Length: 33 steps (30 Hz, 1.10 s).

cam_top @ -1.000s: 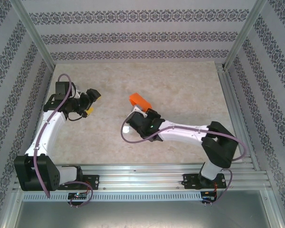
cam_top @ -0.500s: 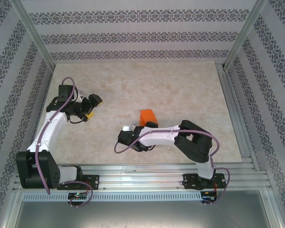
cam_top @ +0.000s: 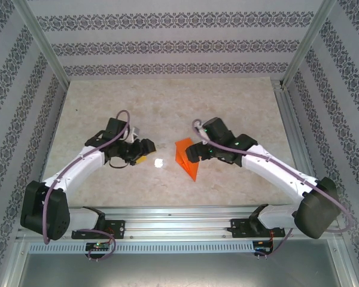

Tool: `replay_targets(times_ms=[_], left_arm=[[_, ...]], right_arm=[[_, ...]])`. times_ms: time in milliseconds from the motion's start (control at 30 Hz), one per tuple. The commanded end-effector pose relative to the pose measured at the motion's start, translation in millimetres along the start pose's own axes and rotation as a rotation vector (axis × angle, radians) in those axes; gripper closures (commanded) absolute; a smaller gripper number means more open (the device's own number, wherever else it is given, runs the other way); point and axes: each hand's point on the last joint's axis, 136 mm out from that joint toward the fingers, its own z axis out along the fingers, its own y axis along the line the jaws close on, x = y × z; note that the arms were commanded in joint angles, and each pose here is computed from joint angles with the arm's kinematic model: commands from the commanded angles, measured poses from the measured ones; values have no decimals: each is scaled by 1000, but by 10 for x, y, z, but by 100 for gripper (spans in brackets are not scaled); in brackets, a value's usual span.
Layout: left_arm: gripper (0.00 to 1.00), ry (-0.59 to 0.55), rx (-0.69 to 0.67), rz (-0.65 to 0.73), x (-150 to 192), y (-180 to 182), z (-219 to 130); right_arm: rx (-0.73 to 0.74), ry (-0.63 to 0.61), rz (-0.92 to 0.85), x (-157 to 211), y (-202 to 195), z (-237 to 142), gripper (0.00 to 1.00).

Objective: Fold a paper plane with a square sheet of paper (fold left side to right side)
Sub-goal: Turn over the paper at the center of the table, then pick up the paper from the center of the table.

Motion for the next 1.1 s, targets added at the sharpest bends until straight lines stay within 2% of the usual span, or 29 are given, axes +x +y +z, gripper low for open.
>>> replay_targets(times_ms=[0, 133, 233, 433, 767, 833, 1000, 1067], left_arm=[[31, -17, 34, 63, 45, -292, 269], [31, 0, 12, 65, 93, -330, 640], [35, -1, -5, 82, 9, -361, 881], [42, -49, -24, 146, -328, -529, 1127], [48, 14, -158, 123, -416, -207, 1500], [53, 23, -151, 129, -420, -208, 1539], [85, 15, -75, 211, -475, -355, 1535], [93, 11, -10, 258, -513, -452, 1477]], right_arm=[[-182, -39, 273, -38, -87, 63, 18], [-133, -56, 388, 64, -536, 138, 23], [-146, -100, 439, 77, -693, 164, 28], [-165, -135, 485, 160, -755, 219, 28], [-194, -107, 528, 290, -806, 269, 30], [-207, -101, 525, 293, -792, 284, 30], [-330, -111, 563, 259, -687, 347, 37], [-398, -125, 584, 228, -635, 363, 37]])
